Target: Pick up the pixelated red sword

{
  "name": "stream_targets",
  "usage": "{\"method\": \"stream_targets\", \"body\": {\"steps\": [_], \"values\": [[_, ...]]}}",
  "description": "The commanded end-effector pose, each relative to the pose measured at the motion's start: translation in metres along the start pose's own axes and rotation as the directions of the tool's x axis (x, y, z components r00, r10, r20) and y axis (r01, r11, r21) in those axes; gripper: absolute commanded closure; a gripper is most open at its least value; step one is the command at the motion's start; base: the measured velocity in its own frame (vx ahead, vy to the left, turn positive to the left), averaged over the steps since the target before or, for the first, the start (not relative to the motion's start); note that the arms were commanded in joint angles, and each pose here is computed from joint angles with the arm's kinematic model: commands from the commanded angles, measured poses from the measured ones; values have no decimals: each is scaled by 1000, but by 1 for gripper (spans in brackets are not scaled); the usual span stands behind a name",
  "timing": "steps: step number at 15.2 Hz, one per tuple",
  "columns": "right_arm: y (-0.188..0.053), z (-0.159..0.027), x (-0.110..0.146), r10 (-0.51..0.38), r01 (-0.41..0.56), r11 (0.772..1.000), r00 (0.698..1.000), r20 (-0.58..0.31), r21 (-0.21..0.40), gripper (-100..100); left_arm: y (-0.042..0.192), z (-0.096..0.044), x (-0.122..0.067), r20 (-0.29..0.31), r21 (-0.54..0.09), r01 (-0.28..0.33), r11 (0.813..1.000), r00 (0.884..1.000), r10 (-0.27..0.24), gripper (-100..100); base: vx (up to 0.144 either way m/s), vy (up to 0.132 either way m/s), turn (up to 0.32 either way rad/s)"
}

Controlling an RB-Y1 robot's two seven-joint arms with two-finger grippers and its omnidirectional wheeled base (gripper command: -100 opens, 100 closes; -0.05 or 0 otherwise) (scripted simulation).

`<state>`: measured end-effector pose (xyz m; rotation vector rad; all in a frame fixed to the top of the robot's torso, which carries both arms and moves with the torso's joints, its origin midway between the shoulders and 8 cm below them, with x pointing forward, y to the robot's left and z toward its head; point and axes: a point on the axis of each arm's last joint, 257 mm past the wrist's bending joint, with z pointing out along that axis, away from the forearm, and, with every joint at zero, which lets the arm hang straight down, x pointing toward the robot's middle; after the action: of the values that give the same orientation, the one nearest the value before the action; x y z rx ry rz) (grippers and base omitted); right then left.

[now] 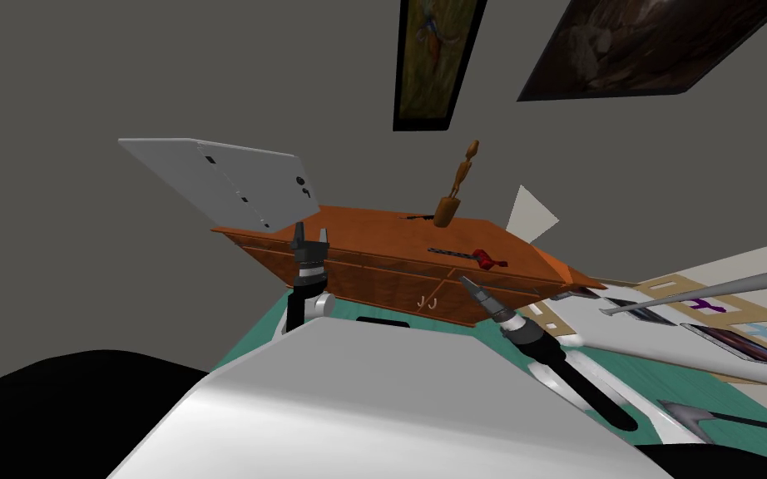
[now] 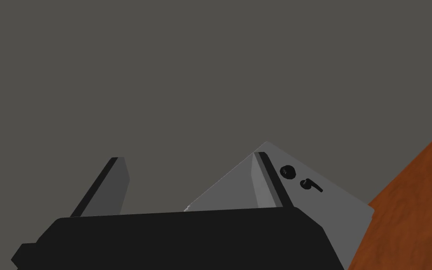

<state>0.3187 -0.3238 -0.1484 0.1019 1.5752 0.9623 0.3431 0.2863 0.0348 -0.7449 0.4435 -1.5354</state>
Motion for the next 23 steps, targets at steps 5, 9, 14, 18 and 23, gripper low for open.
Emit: {"method": "stream_targets", "body": {"steps": [5,9,14,18,23], "values": [[-30,-25,8,-112,121,992,981,-158,47,-100,0,0,0,0,0,0,1000,1000,0,0,-2,28,-23],[-44,-37,9,-172,191,980,952,-255,53,-100,0,0,0,0,0,0,1000,1000,0,0,0,27,-20],[-58,-48,7,-239,271,962,899,-366,40,-100,0,0,0,0,0,0,1000,1000,0,0,0,29,-22],[-71,-59,3,-291,339,941,841,-456,24,-100,0,0,0,0,0,0,1000,1000,0,0,1,26,-19],[-84,-67,-4,-348,409,912,759,-551,-12,-100,0,0,0,0,0,0,1000,1000,0,0,-1,30,-16]]}}
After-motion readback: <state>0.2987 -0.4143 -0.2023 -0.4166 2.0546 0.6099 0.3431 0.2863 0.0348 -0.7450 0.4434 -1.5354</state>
